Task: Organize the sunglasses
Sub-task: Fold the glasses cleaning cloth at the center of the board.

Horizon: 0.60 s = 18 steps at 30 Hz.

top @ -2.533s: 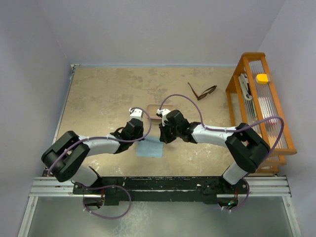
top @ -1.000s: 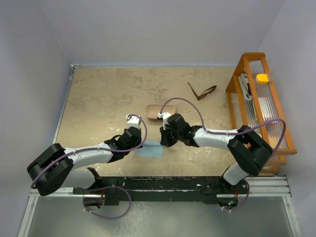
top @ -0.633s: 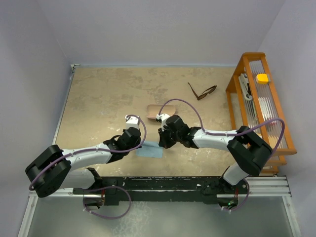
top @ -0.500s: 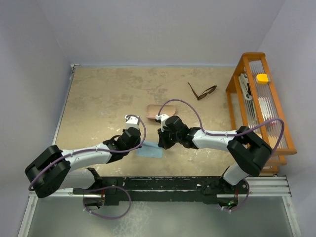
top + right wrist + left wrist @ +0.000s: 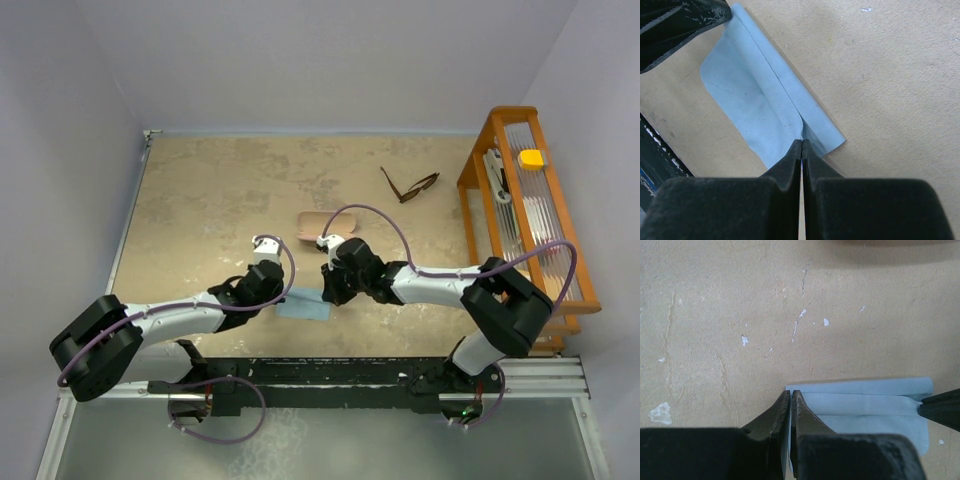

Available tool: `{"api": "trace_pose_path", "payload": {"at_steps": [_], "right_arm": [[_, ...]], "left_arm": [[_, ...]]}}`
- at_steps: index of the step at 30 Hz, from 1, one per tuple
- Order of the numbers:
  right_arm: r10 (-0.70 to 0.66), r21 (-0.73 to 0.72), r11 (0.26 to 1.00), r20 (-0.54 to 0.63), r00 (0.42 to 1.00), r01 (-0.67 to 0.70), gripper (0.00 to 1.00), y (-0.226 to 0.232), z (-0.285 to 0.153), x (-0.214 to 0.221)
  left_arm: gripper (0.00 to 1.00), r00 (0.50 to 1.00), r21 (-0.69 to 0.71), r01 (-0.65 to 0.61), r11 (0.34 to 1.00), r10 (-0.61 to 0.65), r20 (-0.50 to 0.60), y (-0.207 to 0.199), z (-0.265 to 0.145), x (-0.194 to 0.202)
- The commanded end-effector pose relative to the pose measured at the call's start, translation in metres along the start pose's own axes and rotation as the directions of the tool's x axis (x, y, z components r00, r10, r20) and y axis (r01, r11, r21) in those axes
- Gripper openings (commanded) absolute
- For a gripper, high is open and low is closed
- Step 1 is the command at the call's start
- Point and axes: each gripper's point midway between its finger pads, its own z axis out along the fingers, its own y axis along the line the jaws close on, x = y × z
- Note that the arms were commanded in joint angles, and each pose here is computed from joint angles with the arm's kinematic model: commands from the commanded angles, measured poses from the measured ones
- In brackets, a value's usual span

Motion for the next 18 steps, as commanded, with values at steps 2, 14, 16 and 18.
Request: {"api": "trace_pose_path", "payload": {"at_steps": [2,14,16,18], "right_arm": [[-0.007,-0.025,1.0,0.051,0.999,0.008,0.0,0.01,-0.0071,-0.0121],[-0.006,-0.022,1.0,0.047,0.999,0.007,0.0,0.0099,-0.0075,-0.0075],[-0.007,-0.024,1.0,0.045,0.999,0.008,0.0,0.0105,-0.007,-0.0067],[-0.006,-0.025,1.0,0.045,0.999,0.007,0.0,0.0108,-0.0069,-0.0062]], "left_arm": [[0.0,0.999,0.046,0.03,0.998,-0.032,0.031,-0.0123,-0.0029,-0.0079],[0.0,0.999,0.052,0.024,0.998,-0.026,0.032,-0.0149,-0.0065,-0.0072],[0.0,0.999,0.054,0.028,0.998,-0.03,0.036,-0.0157,-0.0084,-0.0091],[0.0,0.999,0.057,0.028,0.998,-0.03,0.038,-0.0162,-0.0104,-0.0098]]}}
